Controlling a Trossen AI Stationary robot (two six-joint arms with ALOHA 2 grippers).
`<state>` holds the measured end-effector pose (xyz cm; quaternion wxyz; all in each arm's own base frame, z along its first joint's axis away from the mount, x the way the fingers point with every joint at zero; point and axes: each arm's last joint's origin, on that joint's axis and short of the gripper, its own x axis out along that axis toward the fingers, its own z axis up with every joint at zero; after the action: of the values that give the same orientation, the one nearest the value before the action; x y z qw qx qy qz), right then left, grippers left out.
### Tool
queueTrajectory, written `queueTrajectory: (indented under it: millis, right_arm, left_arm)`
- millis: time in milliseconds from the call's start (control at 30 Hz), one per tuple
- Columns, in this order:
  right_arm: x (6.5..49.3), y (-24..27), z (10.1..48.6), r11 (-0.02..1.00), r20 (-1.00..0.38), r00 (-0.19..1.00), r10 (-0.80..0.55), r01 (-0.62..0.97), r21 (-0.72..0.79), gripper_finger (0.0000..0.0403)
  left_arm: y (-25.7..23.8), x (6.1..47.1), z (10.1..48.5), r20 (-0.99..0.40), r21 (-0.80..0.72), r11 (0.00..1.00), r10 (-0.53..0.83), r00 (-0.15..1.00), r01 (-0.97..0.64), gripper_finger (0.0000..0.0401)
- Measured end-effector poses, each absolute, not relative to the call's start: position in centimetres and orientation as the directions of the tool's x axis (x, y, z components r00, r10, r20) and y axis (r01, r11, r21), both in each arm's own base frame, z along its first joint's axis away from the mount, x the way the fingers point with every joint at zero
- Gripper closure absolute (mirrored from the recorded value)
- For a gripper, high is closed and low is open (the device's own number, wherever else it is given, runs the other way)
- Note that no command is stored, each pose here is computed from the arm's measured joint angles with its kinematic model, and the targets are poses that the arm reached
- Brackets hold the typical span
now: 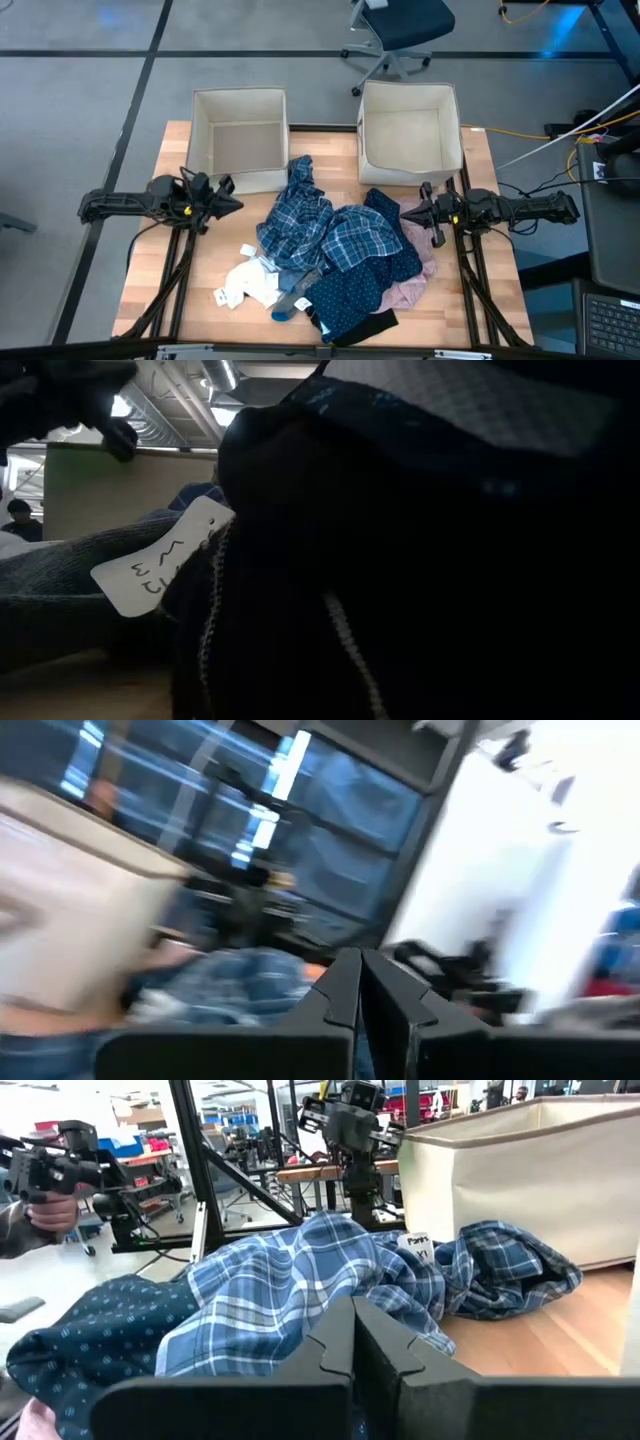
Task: Sort clothes
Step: Put the white sock into the left laundry bin
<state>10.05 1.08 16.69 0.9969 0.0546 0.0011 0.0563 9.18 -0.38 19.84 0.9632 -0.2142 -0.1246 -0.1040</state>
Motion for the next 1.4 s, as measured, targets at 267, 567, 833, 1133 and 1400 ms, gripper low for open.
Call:
queueTrajectory:
  millis: [267,567,833,1133,1400]
  right_arm:
    - [10.1,0.9,16.7,0.992,0.004,0.999,0.051,-0.051,0.112,0.0397]
    - [10.1,0.6,16.7,0.994,0.004,0.999,-0.052,0.051,0.101,0.0397]
    - [10.0,0.4,16.7,0.989,0.006,0.994,-0.112,0.111,0.098,0.0397]
    - [10.0,0.3,16.7,0.988,0.008,0.99,-0.139,0.138,0.075,0.0397]
    - [10.0,0.3,16.7,0.988,0.008,0.99,-0.139,0.138,0.075,0.0397]
  left_arm:
    - [-0.6,9.1,23.5,0.253,-0.243,0.935,-0.194,0.948,0.257,0.04]
    - [-1.0,13.3,28.4,-0.09,-0.157,0.97,-0.202,0.975,0.186,0.0401]
    - [-3.0,17.6,30.2,-0.459,-0.272,0.95,-0.27,0.847,0.155,0.0401]
    - [-8.9,19.5,26.6,-0.734,-0.41,0.91,-0.29,0.614,-0.061,0.0401]
    - [-12.4,19.7,22.6,-0.86,-0.387,0.877,-0.233,0.453,-0.285,0.0399]
